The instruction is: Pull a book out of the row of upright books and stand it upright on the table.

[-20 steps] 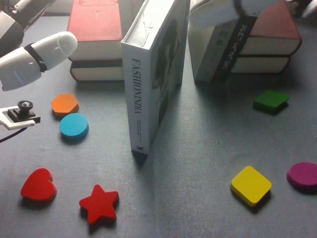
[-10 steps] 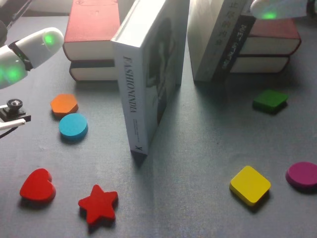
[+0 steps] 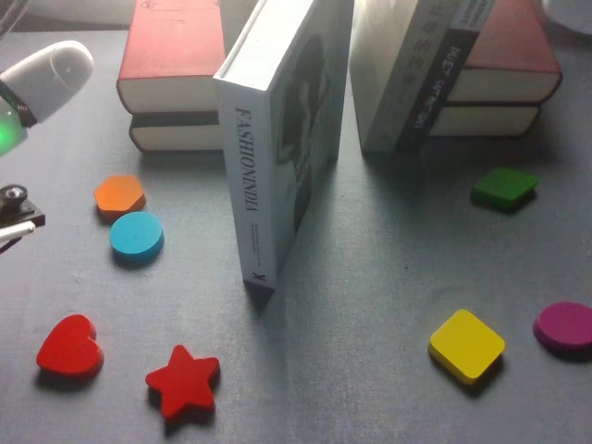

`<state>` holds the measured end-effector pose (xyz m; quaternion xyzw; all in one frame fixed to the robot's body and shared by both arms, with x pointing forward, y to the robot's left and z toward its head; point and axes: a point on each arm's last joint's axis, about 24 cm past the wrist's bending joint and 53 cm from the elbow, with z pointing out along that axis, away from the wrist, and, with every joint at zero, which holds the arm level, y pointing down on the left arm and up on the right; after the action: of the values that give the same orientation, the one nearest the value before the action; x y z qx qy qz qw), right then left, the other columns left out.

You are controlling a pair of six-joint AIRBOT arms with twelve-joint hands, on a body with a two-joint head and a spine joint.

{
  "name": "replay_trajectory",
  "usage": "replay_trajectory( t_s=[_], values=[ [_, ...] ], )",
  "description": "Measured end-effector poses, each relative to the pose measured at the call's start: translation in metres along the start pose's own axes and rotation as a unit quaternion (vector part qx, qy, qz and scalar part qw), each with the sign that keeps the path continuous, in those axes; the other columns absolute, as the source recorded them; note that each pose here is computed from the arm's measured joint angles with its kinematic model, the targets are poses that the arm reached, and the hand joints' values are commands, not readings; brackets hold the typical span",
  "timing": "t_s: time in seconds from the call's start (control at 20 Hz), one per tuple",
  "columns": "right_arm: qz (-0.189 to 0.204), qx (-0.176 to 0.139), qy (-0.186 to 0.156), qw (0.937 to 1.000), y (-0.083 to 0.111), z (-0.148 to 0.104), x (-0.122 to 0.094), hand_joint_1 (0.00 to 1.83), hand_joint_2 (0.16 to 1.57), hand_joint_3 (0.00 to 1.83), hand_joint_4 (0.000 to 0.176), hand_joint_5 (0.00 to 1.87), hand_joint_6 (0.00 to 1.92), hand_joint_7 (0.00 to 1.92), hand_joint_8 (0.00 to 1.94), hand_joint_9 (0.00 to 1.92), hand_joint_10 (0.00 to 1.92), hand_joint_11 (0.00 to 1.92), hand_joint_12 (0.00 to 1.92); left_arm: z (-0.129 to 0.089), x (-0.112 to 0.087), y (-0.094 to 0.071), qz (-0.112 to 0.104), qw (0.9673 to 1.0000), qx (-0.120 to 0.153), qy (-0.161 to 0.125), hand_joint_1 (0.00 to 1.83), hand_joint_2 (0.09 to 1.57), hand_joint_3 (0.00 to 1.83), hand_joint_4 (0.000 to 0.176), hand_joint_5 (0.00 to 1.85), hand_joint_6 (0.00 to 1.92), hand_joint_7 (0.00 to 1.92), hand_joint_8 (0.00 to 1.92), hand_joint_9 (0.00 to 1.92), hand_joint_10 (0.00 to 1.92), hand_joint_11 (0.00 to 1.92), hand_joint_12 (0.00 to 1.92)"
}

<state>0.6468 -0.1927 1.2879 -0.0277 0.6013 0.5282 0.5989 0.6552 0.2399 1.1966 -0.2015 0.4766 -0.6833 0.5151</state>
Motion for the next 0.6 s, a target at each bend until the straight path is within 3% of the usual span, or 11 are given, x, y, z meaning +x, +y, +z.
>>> replay_trajectory(
  t_s=[0.05,0.1,0.15,0.2,0.25,0.3,0.35,0.5,0.55,0.6],
  values=[
    [0.009,0.000,-0.005,0.9999,-0.001,-0.005,0.002,0.33,1.21,0.00,0.000,0.00,0.00,0.00,0.00,0.00,0.00,0.00,0.00,-0.002,0.001,-0.001,0.003,1.0000,0.002,0.003,0.31,1.35,0.01,0.058,0.00,0.00,0.00,0.00,0.00,0.00,0.00,0.00],
    [0.019,0.002,-0.009,0.9998,-0.004,-0.012,0.007,0.34,1.22,0.01,0.000,0.00,0.00,0.00,0.00,0.00,0.00,0.00,0.00,-0.003,0.003,-0.002,-0.001,1.0000,0.003,0.001,0.26,1.36,0.01,0.080,0.00,0.00,0.00,0.00,0.00,0.00,0.00,0.00],
    [0.026,0.005,-0.006,0.9996,-0.007,-0.019,0.014,0.35,1.23,0.01,0.011,0.00,0.00,0.00,0.00,0.00,0.00,0.00,0.00,-0.003,0.003,-0.004,-0.001,1.0000,0.008,0.002,0.24,1.36,0.01,0.100,0.00,0.00,0.00,0.00,0.00,0.00,0.00,0.00],
    [0.034,0.008,-0.005,0.9994,-0.010,-0.025,0.022,0.37,1.22,0.01,0.036,0.00,0.00,0.00,0.00,0.00,0.00,0.00,0.00,-0.003,0.002,-0.007,0.000,0.9999,0.014,-0.001,0.20,1.36,0.00,0.107,0.00,0.00,0.00,0.00,0.00,0.00,0.00,0.00],
    [0.042,0.012,-0.010,0.9990,-0.013,-0.029,0.023,0.38,1.21,0.00,0.047,0.00,0.00,0.00,0.00,0.00,0.00,0.00,0.00,-0.003,0.000,-0.008,0.001,0.9999,0.015,-0.003,0.17,1.34,0.00,0.127,0.00,0.00,0.00,0.00,0.00,0.00,0.00,0.00],
    [0.049,0.012,-0.018,0.9986,-0.014,-0.032,0.022,0.38,1.21,0.00,0.047,0.00,0.00,0.00,0.00,0.00,0.00,0.00,0.00,-0.002,0.000,-0.009,0.004,0.9999,0.015,-0.001,0.17,1.34,0.00,0.127,0.00,0.00,0.00,0.00,0.00,0.00,0.00,0.00],
    [0.055,0.012,-0.030,0.9979,-0.015,-0.037,0.019,0.40,1.20,0.00,0.060,0.00,0.00,0.00,0.00,0.00,0.00,0.00,0.00,-0.002,0.001,-0.011,0.005,0.9998,0.020,0.000,0.16,1.33,0.00,0.143,0.00,0.00,0.00,0.00,0.00,0.00,0.00,0.00],
    [0.062,0.001,-0.044,0.9971,-0.009,-0.044,0.015,0.39,1.19,0.00,0.058,0.00,0.00,0.00,0.00,0.00,0.00,0.00,0.00,-0.004,0.006,-0.017,0.000,0.9996,0.029,0.003,0.16,1.33,0.00,0.156,0.00,0.00,0.00,0.00,0.00,0.00,0.00,0.00],
    [0.062,-0.001,-0.042,0.9972,-0.008,-0.046,0.017,0.42,1.19,0.00,0.062,0.00,0.00,0.00,0.00,0.00,0.00,0.00,0.00,-0.004,0.006,-0.020,0.001,0.9994,0.033,0.004,0.16,1.33,0.00,0.129,0.00,0.00,0.00,0.00,0.00,0.00,0.00,0.00],
    [0.065,-0.002,-0.044,0.9969,-0.007,-0.047,0.018,0.42,1.19,0.00,0.062,0.00,0.00,0.00,0.00,0.00,0.00,0.00,0.00,-0.004,0.006,-0.022,0.001,0.9993,0.038,0.004,0.16,1.33,0.00,0.129,0.00,0.00,0.00,0.00,0.00,0.00,0.00,0.00]
  ],
)
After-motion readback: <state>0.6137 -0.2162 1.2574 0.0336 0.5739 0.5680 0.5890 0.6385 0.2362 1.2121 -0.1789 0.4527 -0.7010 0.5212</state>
